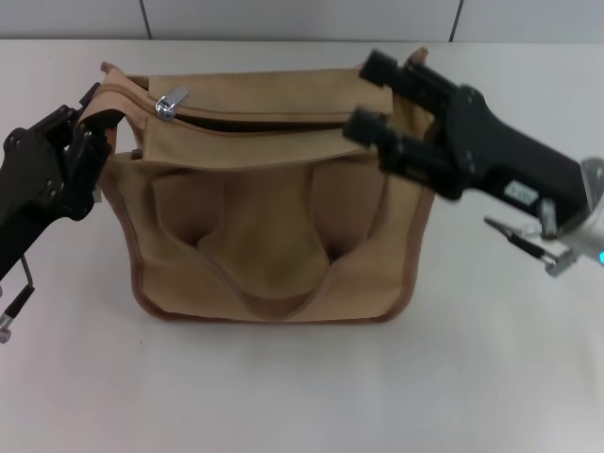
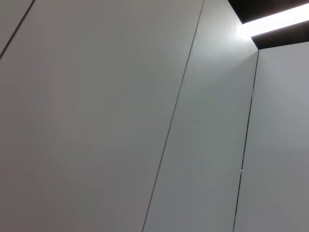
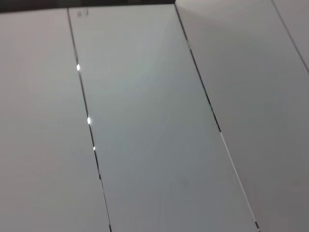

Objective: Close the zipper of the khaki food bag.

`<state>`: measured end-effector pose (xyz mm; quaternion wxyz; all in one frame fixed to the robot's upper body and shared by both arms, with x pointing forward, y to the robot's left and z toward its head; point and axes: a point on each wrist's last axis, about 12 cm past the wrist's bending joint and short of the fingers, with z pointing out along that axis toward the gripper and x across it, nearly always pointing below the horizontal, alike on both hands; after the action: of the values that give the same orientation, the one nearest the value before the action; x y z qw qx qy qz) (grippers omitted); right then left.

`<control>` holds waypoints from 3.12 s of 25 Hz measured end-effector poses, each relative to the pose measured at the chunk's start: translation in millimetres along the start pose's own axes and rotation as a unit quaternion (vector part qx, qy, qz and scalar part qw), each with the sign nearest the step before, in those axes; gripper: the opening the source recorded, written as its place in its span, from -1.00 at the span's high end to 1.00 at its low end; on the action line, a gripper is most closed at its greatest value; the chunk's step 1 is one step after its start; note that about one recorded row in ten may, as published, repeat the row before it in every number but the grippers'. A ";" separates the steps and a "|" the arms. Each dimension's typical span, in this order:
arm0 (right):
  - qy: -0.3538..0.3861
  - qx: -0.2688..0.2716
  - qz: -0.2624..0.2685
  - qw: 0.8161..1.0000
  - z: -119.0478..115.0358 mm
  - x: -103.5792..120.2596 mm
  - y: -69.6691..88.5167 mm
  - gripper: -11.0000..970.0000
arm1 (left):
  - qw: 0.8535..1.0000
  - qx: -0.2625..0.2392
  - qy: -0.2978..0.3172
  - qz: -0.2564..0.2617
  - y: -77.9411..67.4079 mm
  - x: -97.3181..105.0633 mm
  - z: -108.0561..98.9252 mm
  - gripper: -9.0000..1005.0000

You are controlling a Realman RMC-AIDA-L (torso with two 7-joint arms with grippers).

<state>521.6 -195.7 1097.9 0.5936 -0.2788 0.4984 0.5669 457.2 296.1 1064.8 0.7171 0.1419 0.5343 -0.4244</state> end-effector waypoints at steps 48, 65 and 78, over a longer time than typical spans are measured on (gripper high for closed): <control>0.104 0.077 0.664 0.736 102.7 -5.0 -41.9 -0.70 | 0.999 0.048 -0.012 0.003 6.8 -0.6 46.9 0.83; 0.101 0.076 0.641 0.757 111.7 -13.8 -47.7 -0.70 | 0.999 0.047 -0.005 0.001 9.9 2.5 60.6 0.83; 0.114 0.079 0.634 0.761 106.6 -8.5 -44.8 -0.70 | 0.999 0.049 -0.010 -0.003 8.0 2.8 60.4 0.83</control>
<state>594.8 -112.5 1132.2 0.0575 0.0855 0.6684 0.7366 502.5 259.9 1083.8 0.7133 0.1713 0.5058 -0.4539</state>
